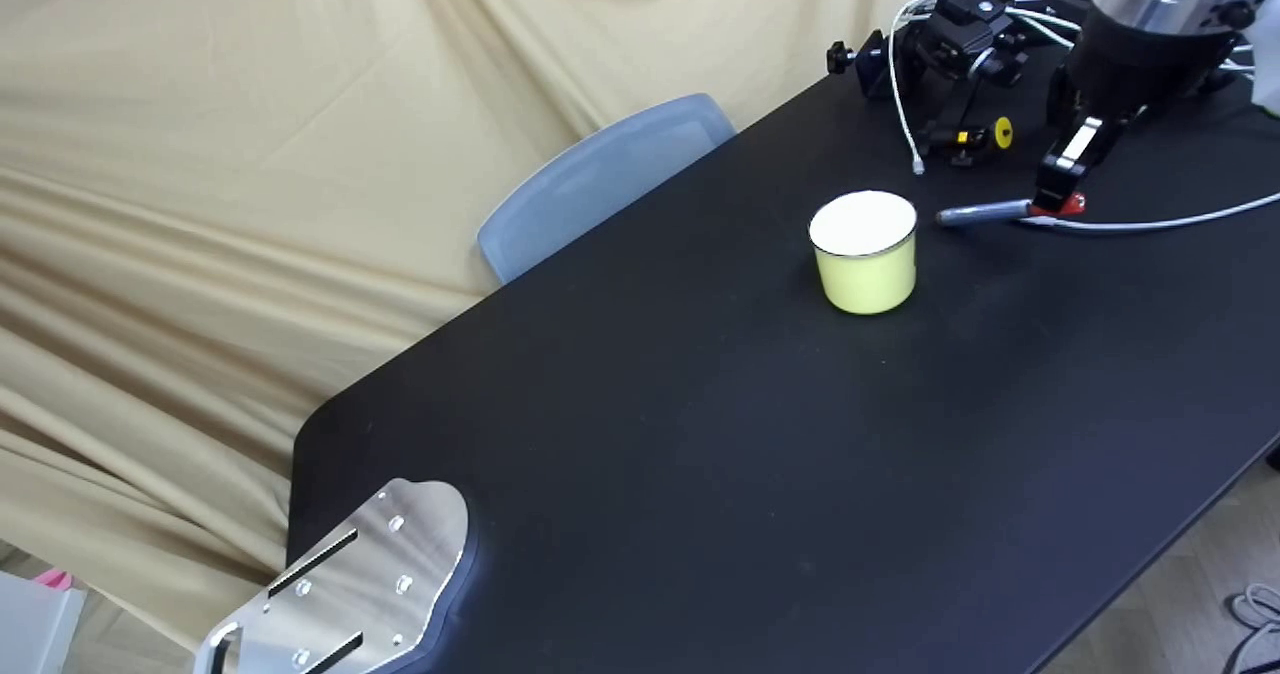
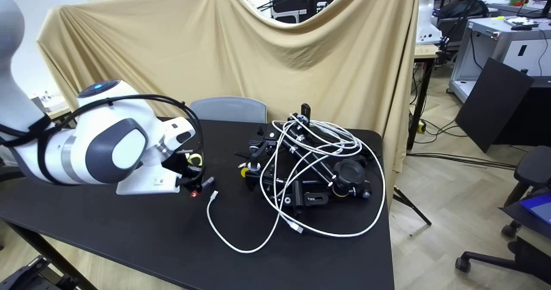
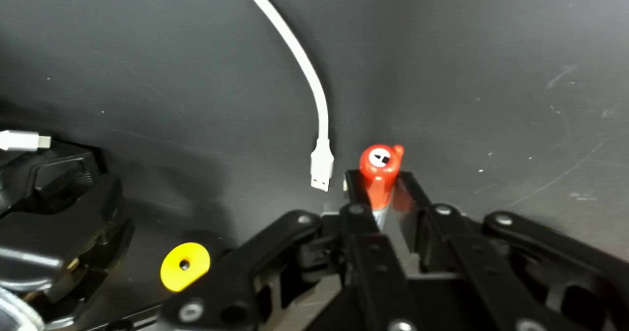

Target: Take out the red marker from the yellow mug and place it on the table

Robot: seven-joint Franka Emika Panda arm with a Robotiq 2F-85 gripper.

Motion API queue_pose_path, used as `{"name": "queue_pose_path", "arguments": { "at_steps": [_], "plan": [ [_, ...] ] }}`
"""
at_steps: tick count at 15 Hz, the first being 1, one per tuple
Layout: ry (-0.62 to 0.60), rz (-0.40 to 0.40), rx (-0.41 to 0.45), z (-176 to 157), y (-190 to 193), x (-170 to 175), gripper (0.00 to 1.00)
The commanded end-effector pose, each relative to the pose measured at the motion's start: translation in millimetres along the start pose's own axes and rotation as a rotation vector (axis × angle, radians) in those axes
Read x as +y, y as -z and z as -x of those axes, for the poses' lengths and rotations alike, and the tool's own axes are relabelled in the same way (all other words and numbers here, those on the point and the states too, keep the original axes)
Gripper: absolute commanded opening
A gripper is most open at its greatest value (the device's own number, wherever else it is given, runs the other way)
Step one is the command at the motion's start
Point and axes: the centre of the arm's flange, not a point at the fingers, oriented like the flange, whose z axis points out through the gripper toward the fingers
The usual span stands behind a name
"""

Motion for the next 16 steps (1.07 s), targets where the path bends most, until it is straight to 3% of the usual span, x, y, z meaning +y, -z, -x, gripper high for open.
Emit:
{"name": "queue_pose_path", "arguments": {
  "at_steps": [1,2,3,6,11,15,16],
  "plan": [
    [0.024,-0.001,-0.005,-7.3,-32.3,-21.3,0.05],
    [0.027,-0.002,-0.012,-8.5,-35.5,-24.3,0.05],
    [0.033,-0.011,-0.025,-9.2,-38.5,-27.5,0.45],
    [0.038,-0.013,-0.049,-11.8,-38.9,-35.5,0.58],
    [0.025,0.045,-0.086,-19.1,-12.6,-42.6,0.94],
    [-0.042,0.115,-0.176,-31.4,17.2,-45.6,1.00],
    [-0.063,0.109,-0.239,-35.0,21.3,-48.3,1.00]
  ]
}}
